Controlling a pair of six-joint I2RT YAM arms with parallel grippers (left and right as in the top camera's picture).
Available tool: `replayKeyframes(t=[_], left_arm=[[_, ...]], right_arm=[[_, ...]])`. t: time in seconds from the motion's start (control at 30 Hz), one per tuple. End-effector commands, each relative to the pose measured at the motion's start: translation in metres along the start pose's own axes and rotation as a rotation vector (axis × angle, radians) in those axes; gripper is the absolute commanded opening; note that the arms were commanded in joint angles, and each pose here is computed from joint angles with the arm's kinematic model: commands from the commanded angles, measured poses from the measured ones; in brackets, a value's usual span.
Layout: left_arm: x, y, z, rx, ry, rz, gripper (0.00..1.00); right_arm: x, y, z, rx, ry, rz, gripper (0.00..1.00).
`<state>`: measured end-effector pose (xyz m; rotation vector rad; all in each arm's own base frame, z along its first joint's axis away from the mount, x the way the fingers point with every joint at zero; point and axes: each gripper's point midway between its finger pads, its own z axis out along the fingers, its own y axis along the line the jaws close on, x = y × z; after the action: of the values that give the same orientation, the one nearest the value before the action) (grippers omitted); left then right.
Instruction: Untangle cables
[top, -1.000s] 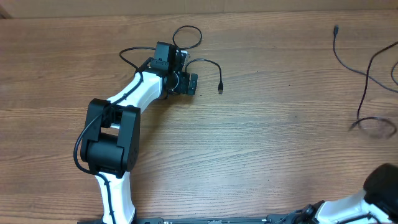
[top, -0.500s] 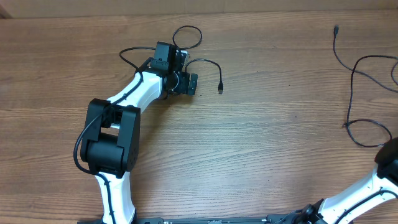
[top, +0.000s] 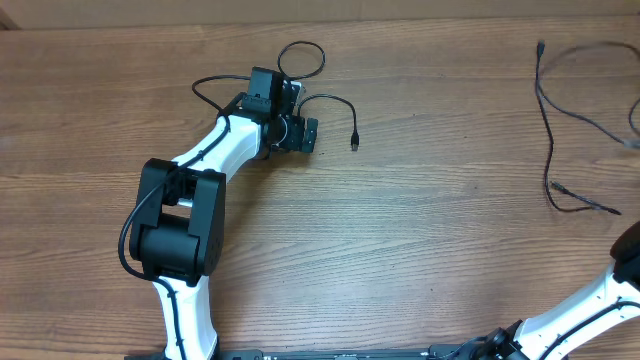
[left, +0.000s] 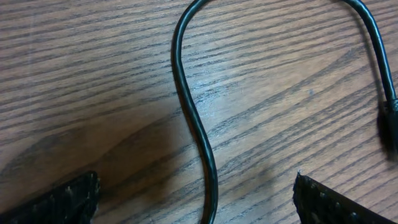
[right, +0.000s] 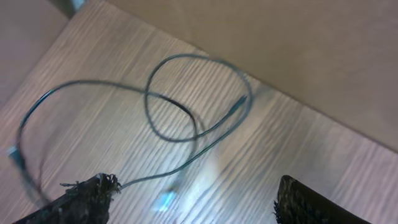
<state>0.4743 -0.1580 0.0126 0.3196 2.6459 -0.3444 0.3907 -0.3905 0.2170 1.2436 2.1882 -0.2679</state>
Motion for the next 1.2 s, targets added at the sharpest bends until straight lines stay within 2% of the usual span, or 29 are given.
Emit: replayKeyframes(t=[0.0, 0.1, 0.17, 0.2, 0.33, 0.7, 0.87, 1.17], left_arm=[[0.006, 0.000, 0.002, -0.003, 0.020, -0.012, 1.00], [0.006, 0.000, 0.002, -0.003, 0.020, -0.012, 1.00], [0.006, 0.000, 0.002, -0.004, 0.020, -0.012, 1.00], [0.006, 0.000, 0.002, -0.004, 0.020, -0.012, 1.00], [0.006, 0.000, 0.002, -0.003, 0.020, -0.012, 1.00], [0.006, 0.000, 0.002, -0.003, 0.020, -0.012, 1.00], [0.006, 0.000, 0.002, -0.003, 0.020, -0.012, 1.00], [0.006, 0.000, 0.002, -0.003, 0.020, -0.012, 1.00]], right_arm=[[0.010, 0.035, -0.003, -0.202, 0.049, -0.085, 0.84], [0.030, 0.080, -0.018, -0.456, 0.103, -0.231, 0.86], [0.045, 0.102, -0.029, -0.571, 0.134, -0.310, 0.97], [0.053, 0.110, -0.033, -0.602, 0.154, -0.340, 1.00], [0.083, 0.134, -0.041, -0.628, 0.223, -0.436, 1.00], [0.167, 0.197, -0.051, -0.594, 0.373, -0.684, 1.00], [0.201, 0.190, -0.025, -0.384, 0.432, -0.713, 1.00], [0.280, 0.159, 0.005, -0.301, 0.637, -0.748, 1.00]])
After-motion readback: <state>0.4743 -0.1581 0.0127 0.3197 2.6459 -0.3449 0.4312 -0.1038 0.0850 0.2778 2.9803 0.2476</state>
